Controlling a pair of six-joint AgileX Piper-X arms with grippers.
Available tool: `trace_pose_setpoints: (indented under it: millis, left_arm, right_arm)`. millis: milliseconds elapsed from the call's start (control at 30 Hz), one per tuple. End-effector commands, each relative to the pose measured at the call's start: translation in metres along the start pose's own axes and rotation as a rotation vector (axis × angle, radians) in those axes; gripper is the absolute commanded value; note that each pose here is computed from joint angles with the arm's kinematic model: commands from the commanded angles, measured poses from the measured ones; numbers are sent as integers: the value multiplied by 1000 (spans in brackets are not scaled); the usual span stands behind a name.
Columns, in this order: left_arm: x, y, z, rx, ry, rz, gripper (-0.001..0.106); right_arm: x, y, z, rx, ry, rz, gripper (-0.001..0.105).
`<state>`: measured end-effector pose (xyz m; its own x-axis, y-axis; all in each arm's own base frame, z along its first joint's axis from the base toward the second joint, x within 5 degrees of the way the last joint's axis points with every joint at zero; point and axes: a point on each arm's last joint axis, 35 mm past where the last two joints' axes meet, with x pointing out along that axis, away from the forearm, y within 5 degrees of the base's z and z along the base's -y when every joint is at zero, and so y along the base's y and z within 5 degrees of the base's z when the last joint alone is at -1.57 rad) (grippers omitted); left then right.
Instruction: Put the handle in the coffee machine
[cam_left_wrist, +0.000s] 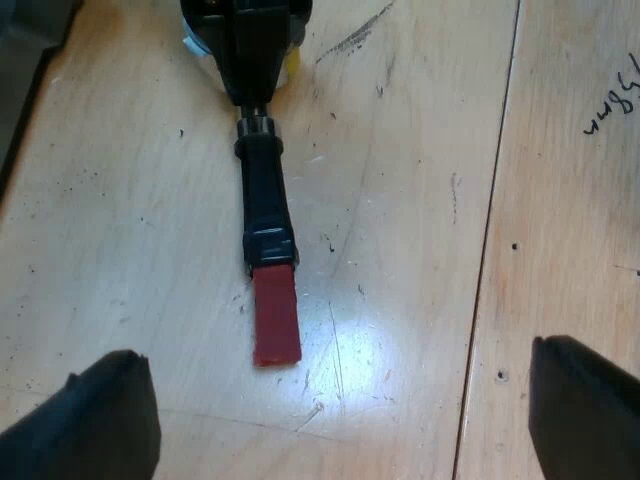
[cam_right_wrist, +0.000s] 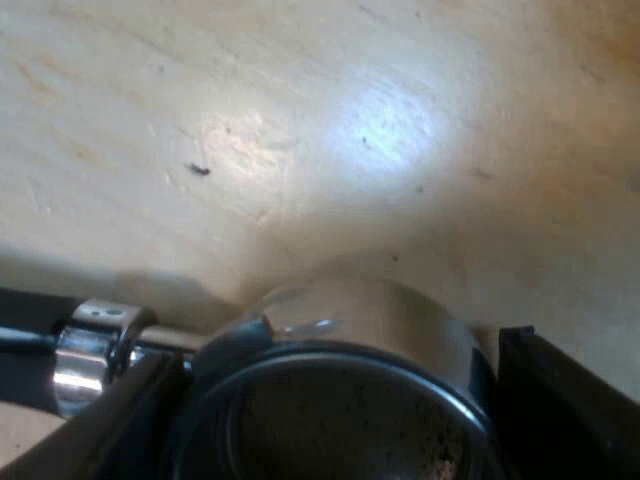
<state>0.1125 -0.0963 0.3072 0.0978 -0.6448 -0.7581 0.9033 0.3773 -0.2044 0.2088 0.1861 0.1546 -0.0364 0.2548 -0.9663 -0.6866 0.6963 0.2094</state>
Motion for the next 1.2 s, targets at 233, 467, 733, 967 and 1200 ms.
trace_pose_setpoints:
  millis: [233, 467, 733, 967, 1200]
  left_arm:
    - [-1, 2, 8, 127, -56, 34, 77]
    - [-1, 3, 9, 225, -57, 44, 77]
    - [14, 9, 2, 219, -74, 51, 77]
    - [26, 14, -1, 233, -107, 64, 77]
    - [45, 23, -2, 180, -96, -16, 77]
  right_arm:
    - [-35, 8, -11, 133, -39, 26, 0]
    - [-53, 13, -22, 184, -23, 26, 0]
    - [-93, 23, -18, 206, -40, 28, 0]
    - [-109, 26, -11, 203, -62, 36, 0]
    - [-108, 36, -12, 182, -42, 56, 0]
